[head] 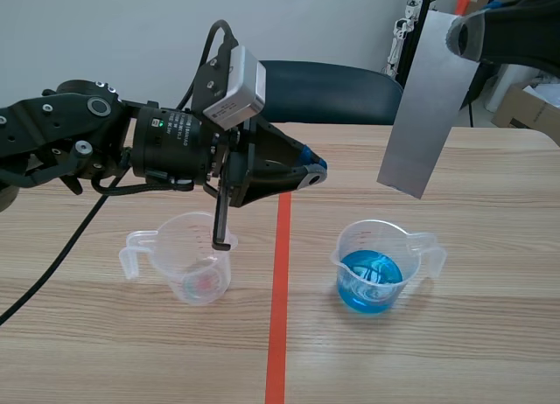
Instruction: Do the redox reaction experiment. raise the plate out of the solution
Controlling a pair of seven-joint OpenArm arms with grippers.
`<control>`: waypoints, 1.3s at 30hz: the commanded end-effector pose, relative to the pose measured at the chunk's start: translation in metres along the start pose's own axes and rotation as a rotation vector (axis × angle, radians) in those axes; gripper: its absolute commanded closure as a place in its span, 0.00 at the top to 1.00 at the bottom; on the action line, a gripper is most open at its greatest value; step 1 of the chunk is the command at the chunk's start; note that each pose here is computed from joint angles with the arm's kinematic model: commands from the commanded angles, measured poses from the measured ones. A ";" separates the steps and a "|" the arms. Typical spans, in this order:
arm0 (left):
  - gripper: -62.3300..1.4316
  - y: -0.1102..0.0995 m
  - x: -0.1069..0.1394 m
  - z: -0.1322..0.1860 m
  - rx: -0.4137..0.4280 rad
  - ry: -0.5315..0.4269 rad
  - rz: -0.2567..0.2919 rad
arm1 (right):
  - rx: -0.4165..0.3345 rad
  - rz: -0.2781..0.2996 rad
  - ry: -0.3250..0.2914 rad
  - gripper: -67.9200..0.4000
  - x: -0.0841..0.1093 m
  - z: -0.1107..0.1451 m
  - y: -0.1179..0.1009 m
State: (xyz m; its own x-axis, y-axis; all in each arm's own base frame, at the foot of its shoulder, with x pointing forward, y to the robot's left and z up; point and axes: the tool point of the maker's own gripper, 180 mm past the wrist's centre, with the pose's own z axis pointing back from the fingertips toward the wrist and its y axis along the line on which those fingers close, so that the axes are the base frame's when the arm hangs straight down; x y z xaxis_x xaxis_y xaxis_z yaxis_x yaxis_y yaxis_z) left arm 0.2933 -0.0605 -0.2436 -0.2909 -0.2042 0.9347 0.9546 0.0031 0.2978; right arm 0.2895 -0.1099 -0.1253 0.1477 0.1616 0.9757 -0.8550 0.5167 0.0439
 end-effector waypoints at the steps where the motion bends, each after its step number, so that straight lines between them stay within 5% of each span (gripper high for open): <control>1: 0.07 0.001 0.012 -0.004 -0.001 -0.044 -0.001 | -0.004 0.018 -0.037 0.02 0.014 0.002 -0.002; 39: 0.07 0.002 0.008 -0.003 0.002 -0.030 0.003 | -0.004 0.018 -0.037 0.02 0.014 0.002 -0.002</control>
State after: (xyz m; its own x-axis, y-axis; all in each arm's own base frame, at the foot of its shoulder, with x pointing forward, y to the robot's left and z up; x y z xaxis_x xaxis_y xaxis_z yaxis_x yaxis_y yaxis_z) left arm 0.2937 -0.0601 -0.2451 -0.2902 -0.2122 0.9332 0.9547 0.0029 0.2975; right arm 0.2895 -0.1099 -0.1253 0.1477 0.1616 0.9757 -0.8550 0.5167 0.0439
